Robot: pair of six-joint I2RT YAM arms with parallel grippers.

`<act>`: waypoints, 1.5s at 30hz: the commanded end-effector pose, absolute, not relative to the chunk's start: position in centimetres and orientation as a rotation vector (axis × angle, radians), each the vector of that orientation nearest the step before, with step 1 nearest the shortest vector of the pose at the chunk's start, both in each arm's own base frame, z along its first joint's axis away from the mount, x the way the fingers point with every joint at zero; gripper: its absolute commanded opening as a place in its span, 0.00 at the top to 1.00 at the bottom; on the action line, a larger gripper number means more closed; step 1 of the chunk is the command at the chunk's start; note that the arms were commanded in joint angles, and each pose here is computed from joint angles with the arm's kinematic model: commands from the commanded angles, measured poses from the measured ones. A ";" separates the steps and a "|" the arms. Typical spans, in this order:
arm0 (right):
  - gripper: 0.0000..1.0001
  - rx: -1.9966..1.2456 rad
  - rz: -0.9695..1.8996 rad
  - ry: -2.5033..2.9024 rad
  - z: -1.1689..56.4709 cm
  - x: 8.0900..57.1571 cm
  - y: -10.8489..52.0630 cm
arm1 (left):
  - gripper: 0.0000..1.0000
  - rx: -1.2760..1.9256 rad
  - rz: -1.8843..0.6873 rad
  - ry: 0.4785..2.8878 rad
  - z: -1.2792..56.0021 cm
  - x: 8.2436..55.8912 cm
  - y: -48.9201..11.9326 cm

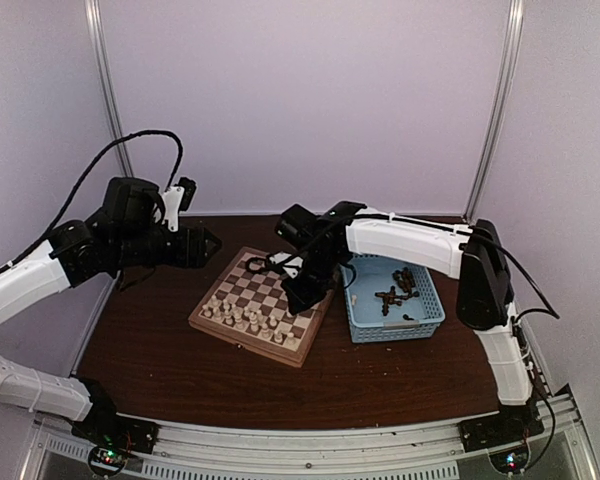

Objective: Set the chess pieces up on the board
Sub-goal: Place the chess piece on the chessboard.

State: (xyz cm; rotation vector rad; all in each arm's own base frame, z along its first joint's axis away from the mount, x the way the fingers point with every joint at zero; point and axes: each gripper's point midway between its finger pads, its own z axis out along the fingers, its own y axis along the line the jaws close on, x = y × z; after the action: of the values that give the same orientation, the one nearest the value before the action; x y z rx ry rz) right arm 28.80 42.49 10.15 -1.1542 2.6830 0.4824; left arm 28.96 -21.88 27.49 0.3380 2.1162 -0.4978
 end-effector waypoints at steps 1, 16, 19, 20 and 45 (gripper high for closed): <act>1.00 -1.177 0.440 2.682 9.4 29.0 42.9 | 0.34 0.335 -0.464 2.093 27.9 29.0 -21.2; 0.99 -1.213 0.419 2.710 7.7 28.5 43.9 | 0.33 0.333 -0.450 2.108 27.2 29.0 -21.0; 0.99 -1.218 0.400 2.718 7.4 28.5 43.7 | 0.34 0.335 -0.452 2.108 27.3 28.9 -21.0; 0.99 -1.219 0.393 2.721 7.3 28.5 43.6 | 0.34 0.334 -0.451 2.107 27.3 28.9 -20.9; 0.89 -1.229 0.407 2.715 7.3 28.5 44.4 | 0.33 0.335 -0.441 2.118 27.0 29.0 -20.9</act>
State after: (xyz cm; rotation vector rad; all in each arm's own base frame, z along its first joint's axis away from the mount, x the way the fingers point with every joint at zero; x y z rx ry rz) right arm 28.49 43.81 6.88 -1.2121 2.7419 0.4090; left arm 28.81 -21.18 26.78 0.3355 2.1297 -0.4571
